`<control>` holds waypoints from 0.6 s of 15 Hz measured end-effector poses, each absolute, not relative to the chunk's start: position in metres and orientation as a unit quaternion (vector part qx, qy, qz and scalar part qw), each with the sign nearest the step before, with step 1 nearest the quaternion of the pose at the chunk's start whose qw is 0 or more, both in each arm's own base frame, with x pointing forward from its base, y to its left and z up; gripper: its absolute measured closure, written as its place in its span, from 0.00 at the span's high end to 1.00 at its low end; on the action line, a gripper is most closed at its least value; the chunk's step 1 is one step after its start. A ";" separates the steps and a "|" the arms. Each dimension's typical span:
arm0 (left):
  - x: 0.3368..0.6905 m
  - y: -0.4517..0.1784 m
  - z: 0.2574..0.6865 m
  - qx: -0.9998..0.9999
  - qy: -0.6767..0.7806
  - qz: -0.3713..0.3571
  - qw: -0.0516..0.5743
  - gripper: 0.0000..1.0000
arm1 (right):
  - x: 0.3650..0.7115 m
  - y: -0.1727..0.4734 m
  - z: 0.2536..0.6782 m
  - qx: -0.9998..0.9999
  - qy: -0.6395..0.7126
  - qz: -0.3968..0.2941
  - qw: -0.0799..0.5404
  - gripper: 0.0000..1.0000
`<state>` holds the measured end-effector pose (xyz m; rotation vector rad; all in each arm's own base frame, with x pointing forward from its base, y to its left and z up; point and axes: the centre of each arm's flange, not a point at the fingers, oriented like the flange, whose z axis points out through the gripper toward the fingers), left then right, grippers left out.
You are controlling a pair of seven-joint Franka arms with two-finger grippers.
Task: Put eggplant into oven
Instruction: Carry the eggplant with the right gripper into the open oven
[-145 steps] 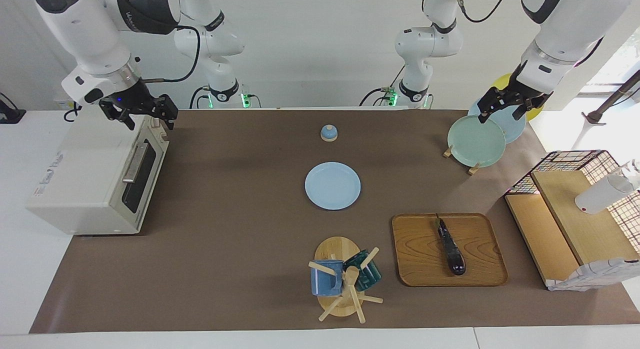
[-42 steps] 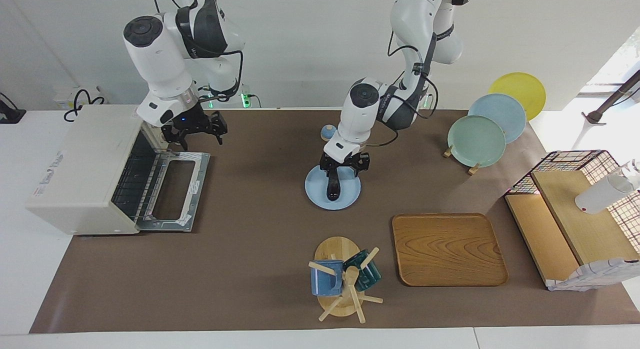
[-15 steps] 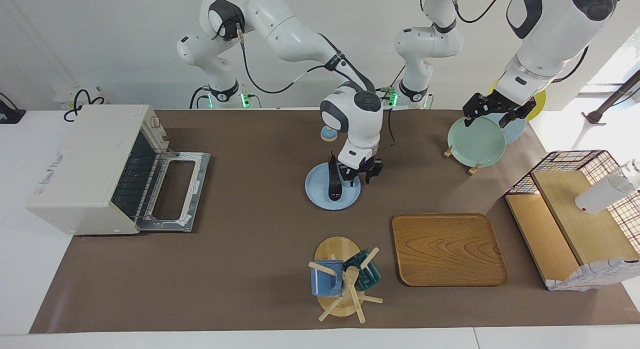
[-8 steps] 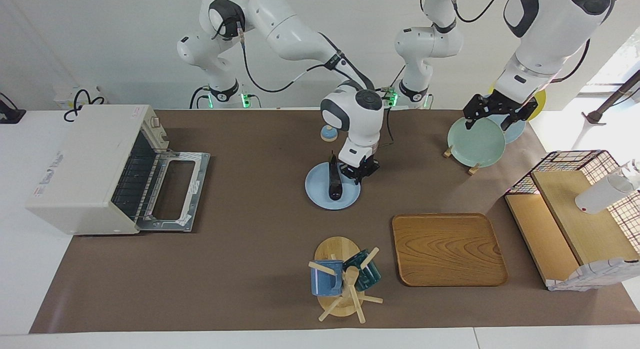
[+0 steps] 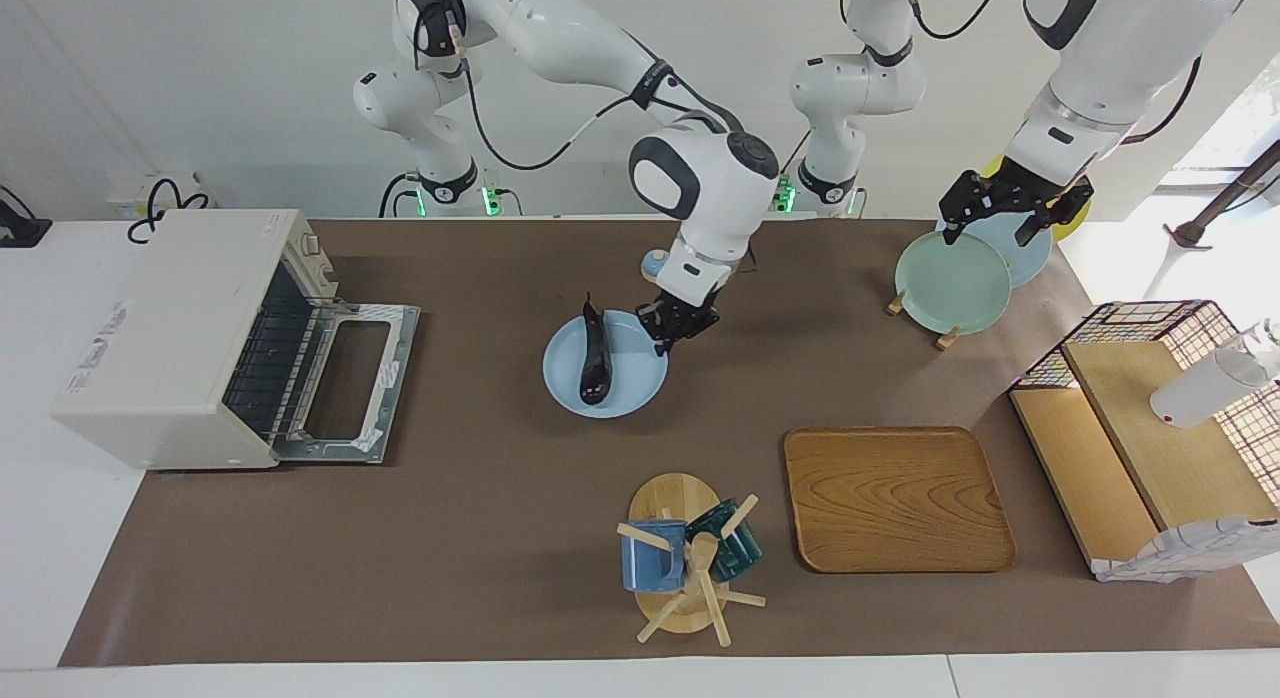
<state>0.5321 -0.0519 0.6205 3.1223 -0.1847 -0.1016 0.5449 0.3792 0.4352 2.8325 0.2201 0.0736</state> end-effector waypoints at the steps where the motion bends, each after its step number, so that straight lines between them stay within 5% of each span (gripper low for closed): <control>1: 0.533 -0.054 0.620 0.998 -0.060 -0.033 0.006 1.00 | 0.550 0.341 0.444 0.986 0.068 0.016 0.150 0.03; 9: 0.534 -0.055 0.617 0.998 -0.054 -0.035 0.006 1.00 | 0.503 0.092 0.449 0.989 0.074 -0.024 0.125 0.03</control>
